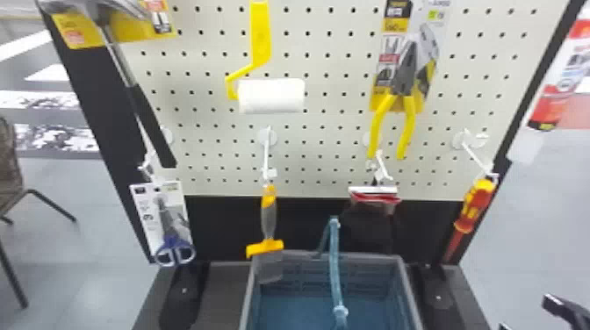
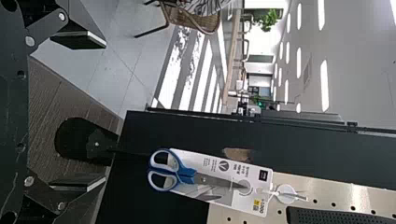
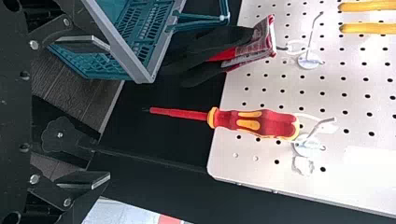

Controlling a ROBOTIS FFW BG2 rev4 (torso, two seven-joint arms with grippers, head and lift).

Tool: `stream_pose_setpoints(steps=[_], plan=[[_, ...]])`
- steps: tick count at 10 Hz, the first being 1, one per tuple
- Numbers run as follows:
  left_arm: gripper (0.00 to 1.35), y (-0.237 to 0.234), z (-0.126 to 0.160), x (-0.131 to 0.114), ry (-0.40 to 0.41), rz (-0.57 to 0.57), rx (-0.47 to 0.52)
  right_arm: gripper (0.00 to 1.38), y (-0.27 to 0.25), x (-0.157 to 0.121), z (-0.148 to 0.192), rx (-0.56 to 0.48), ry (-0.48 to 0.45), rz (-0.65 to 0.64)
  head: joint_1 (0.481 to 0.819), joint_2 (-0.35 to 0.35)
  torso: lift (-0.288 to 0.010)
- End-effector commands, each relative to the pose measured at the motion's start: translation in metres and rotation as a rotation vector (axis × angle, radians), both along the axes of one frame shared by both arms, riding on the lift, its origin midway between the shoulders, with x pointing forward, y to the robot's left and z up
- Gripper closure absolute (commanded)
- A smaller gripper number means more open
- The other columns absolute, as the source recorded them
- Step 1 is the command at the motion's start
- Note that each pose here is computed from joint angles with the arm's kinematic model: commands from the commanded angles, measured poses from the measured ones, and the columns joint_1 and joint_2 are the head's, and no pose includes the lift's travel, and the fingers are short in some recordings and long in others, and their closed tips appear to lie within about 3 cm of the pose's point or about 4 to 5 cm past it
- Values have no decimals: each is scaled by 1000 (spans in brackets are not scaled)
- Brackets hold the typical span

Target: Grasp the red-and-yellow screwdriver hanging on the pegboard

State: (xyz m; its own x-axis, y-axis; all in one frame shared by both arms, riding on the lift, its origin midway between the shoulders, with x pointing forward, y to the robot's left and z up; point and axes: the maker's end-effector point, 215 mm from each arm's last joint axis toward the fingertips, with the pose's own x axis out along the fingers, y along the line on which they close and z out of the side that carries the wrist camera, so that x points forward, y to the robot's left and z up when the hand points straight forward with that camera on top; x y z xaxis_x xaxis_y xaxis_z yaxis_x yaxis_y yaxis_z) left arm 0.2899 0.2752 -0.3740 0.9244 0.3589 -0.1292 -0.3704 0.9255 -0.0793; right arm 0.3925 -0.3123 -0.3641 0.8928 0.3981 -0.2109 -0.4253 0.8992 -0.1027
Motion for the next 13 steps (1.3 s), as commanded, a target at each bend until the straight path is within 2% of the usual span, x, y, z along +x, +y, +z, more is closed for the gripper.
stream_pose_setpoints(steps=[1,8,13], plan=[[275,0,2,1,-4,0,0,314,0,0,1,-3,-2,-2,549,0,-100],[272,1,2,-1,-4,3,-1,317,-3,-1,9,-14,-37,-22,549,0,-100],[272,2,1,1,-3,2,2,311,1,8,26,4,-53,-1,549,0,-100]])
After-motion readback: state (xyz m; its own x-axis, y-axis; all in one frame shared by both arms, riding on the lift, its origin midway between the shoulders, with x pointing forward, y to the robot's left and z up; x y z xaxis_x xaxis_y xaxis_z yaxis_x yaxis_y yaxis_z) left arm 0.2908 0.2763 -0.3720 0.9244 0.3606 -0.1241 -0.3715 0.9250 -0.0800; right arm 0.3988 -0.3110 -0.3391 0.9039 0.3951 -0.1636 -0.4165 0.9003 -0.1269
